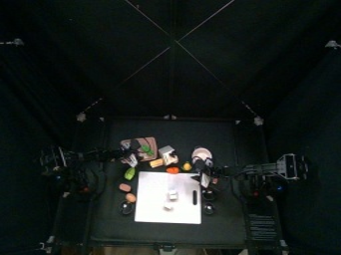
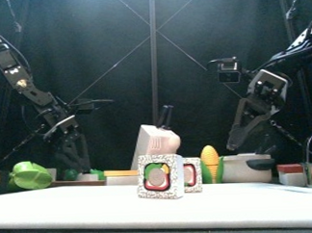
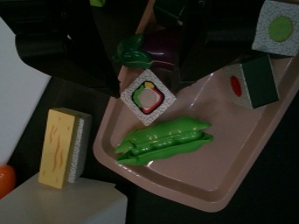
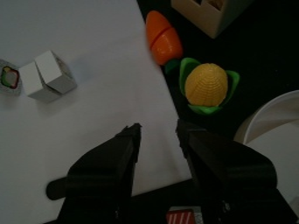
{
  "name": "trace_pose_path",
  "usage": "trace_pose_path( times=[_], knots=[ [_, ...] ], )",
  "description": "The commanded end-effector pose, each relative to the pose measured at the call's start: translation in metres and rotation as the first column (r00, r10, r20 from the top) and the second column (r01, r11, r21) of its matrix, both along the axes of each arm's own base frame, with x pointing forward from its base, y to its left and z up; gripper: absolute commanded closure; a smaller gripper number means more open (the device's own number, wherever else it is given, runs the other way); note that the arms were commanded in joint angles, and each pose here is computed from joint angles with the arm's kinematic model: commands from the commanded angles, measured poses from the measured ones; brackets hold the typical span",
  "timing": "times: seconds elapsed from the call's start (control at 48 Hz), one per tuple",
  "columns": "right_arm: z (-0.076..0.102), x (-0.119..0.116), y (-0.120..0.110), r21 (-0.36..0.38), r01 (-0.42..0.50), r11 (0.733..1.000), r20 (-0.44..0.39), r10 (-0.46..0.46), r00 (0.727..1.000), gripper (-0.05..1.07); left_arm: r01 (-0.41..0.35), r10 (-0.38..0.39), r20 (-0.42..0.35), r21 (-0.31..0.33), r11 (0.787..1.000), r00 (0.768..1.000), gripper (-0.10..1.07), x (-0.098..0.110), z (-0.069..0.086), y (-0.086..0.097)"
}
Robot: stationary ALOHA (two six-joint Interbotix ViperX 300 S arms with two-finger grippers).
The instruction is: Grab chunk of sushi
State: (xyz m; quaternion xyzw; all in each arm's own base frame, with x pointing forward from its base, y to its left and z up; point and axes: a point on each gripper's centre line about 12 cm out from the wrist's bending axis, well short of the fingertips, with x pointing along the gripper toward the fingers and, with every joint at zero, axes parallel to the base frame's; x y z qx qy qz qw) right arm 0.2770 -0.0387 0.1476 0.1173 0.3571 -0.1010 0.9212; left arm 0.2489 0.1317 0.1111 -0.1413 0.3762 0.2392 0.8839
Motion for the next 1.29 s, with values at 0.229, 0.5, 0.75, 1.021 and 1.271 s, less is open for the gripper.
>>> trace_pose_path(
  times=[0.229,0.5,0.75,1.021,1.271],
  knots=[
    [0.008,0.008,-0.001,0.000,0.003,1.000,0.031,-0.003,1.000,0.25,0.199,-0.203,0.094,0.055,0.979,0.975,0.11,0.032,0.042,-0.049],
    [0.007,0.009,-0.001,-0.001,0.000,1.000,0.023,0.000,1.000,0.25,0.398,-0.406,0.170,0.080,0.914,0.898,0.11,0.067,0.069,-0.113],
    [0.007,0.009,-0.001,0.000,0.002,1.000,0.022,-0.002,1.000,0.25,0.520,-0.524,0.140,0.061,0.852,0.840,0.11,0.107,0.059,-0.160],
    [0.006,0.009,-0.001,0.002,0.003,1.000,0.020,-0.003,1.000,0.25,0.552,-0.553,0.077,0.032,0.833,0.830,0.11,0.147,0.034,-0.176],
    [0.006,0.009,0.000,0.002,0.001,1.000,0.019,-0.001,1.000,0.25,0.525,-0.524,0.038,-0.032,0.851,0.851,0.10,0.163,0.026,-0.178]
  ],
)
